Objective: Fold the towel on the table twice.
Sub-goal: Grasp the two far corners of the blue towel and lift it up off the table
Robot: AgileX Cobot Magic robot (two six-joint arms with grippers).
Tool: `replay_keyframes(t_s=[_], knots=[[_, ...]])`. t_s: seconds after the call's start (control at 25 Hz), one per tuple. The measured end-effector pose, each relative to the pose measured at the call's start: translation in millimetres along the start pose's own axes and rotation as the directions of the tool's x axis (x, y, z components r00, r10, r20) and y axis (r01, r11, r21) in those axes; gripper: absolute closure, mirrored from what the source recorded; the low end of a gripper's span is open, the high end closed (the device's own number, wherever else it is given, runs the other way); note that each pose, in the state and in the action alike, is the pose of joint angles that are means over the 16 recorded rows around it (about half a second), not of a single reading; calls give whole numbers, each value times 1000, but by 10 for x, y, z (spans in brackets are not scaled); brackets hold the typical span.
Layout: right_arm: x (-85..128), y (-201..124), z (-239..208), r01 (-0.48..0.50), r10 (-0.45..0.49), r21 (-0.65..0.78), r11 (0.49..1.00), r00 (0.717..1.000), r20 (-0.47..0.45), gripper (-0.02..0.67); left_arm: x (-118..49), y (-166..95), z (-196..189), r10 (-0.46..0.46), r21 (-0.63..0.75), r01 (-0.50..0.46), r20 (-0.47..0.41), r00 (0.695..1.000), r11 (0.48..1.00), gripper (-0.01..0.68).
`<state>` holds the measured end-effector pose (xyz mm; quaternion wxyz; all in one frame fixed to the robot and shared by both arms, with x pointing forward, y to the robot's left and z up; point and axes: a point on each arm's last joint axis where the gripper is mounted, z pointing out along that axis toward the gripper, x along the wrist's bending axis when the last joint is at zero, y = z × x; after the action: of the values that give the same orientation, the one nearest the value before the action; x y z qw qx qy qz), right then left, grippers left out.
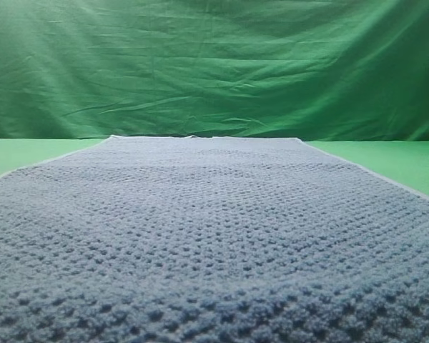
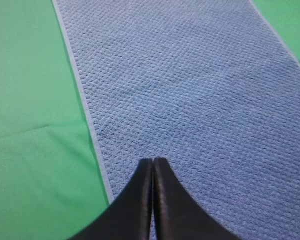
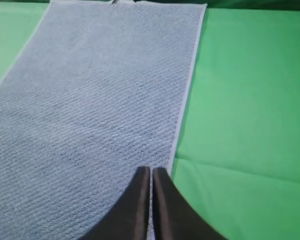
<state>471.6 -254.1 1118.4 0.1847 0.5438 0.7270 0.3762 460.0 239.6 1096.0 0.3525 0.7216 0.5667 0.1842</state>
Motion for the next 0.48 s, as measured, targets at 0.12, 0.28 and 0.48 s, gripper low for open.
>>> replay_keyframes(t_s=[0.12, 0.28, 0.48], knots=[[-65, 36, 193, -24, 24, 83, 996, 1000, 2, 649, 49, 116, 266, -8, 86, 9, -15, 1000, 996, 673], [-133, 97, 486, -38, 36, 194, 980, 999, 14, 649, 168, 214, 632, -29, 185, 37, -43, 999, 982, 673], [-175, 172, 921, -36, 26, 317, 948, 999, 37, 649, 356, 258, 1061, -67, 264, 84, -75, 995, 961, 673]])
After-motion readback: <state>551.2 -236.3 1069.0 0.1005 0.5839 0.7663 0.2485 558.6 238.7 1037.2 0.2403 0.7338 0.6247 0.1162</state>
